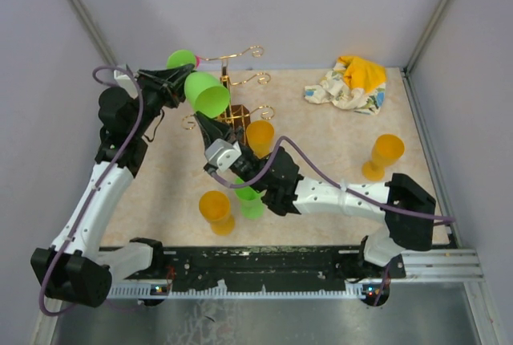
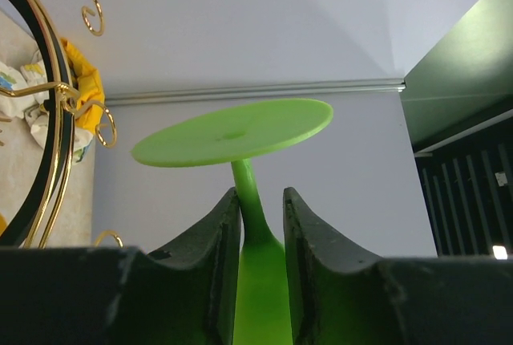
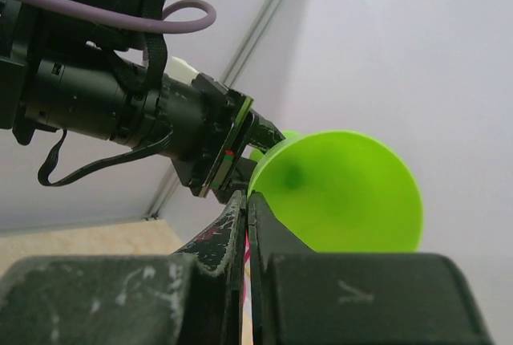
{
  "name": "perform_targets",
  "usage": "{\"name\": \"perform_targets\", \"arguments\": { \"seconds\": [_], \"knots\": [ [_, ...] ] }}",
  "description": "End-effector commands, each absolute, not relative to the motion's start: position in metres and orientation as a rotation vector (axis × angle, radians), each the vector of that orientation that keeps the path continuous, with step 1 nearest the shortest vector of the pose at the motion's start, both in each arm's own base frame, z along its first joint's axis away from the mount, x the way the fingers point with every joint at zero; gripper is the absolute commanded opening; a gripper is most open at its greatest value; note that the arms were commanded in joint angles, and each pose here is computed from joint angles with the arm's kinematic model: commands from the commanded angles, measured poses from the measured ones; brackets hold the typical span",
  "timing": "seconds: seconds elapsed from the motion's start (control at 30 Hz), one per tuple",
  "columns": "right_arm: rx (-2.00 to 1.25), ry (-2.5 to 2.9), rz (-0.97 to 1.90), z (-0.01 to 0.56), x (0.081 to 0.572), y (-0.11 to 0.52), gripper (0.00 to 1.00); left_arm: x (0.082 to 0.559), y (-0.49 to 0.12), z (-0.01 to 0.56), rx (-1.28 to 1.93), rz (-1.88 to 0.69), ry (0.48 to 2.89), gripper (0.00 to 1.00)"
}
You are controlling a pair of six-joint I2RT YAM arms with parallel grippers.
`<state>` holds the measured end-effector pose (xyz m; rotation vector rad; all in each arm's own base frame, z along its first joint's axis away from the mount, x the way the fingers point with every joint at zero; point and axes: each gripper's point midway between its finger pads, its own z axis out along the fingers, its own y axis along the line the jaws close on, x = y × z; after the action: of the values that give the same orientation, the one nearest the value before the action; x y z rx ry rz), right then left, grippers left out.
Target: Place the wine glass upside down on the wine glass rack
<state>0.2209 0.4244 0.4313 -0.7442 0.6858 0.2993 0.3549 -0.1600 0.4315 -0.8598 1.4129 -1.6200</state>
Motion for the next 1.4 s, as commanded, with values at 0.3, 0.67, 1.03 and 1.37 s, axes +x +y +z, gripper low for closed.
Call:
{"name": "perform_targets", "arguments": {
  "seconds": [0.3,0.67,1.03,1.37],
  "knots": [
    [-0.704,0.668,0.257,0.449,0.222,0.427,0.07,0.35,-0.165,0.454,-0.73,-1.636,1.366,0.0],
    [-0.658,0.77,0.151,0.443,0.226,0.369,0.37,0.379,-0.157,0.498,-0.26,-1.298,1.325,0.0],
    [-0.583,0.912,0.051,0.429,0.228,0.295,0.44,0.415,-0.071,0.485,-0.129,-0.81,1.32,0.0],
    [-0.506,1.097,-0.043,0.405,0.234,0.24,0.45,0.413,-0.017,0.452,-0.068,-0.308,1.354,0.0]
  ]
}}
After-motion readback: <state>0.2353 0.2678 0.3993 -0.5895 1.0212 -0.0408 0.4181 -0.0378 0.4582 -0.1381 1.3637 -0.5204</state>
